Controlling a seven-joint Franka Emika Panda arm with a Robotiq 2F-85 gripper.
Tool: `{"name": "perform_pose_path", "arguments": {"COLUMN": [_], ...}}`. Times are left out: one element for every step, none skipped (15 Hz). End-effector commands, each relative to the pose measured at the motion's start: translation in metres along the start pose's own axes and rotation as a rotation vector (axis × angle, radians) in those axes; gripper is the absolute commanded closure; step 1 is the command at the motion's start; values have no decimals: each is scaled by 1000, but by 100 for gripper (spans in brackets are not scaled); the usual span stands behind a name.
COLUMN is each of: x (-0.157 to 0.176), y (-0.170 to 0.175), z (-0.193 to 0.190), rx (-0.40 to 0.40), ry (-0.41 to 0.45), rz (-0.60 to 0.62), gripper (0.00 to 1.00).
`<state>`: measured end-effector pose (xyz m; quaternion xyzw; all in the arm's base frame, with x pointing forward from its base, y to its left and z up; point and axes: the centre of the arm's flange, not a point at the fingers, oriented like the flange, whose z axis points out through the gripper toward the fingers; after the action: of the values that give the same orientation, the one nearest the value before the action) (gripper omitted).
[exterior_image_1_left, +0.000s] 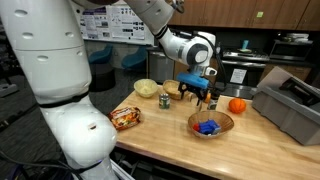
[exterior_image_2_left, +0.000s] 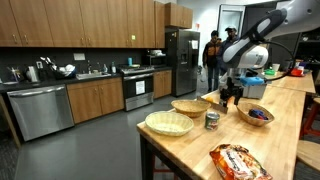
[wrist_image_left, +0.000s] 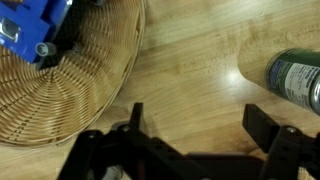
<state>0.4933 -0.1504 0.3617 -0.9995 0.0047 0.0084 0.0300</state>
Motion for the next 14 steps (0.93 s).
{"name": "perform_pose_path", "arguments": {"x": [6, 4, 2, 1, -3, -6, -8, -10, -11, -11, -10, -9, -8, -7], "y": [8, 10, 13, 15, 18, 20, 22, 24, 26, 27, 27, 28, 26, 25], "z": [-24, -32, -42, -50, -58, -65, -70, -73, -75, -76, -75, -75, -74, -74], "rx": [-30, -40, -52, -61, -68, -73, -76, -79, -76, -76, -75, -73, -73, -72], "ry": [33, 41, 47, 53, 58, 65, 68, 70, 74, 78, 84, 86, 89, 91], "rz": [-29, -30, -28, -26, -20, -13, -7, -1, 2, 7, 7, 5, 2, -4], "gripper": [0, 0, 0, 0, 0, 0, 0, 0, 0, 0, 0, 0, 0, 0]}}
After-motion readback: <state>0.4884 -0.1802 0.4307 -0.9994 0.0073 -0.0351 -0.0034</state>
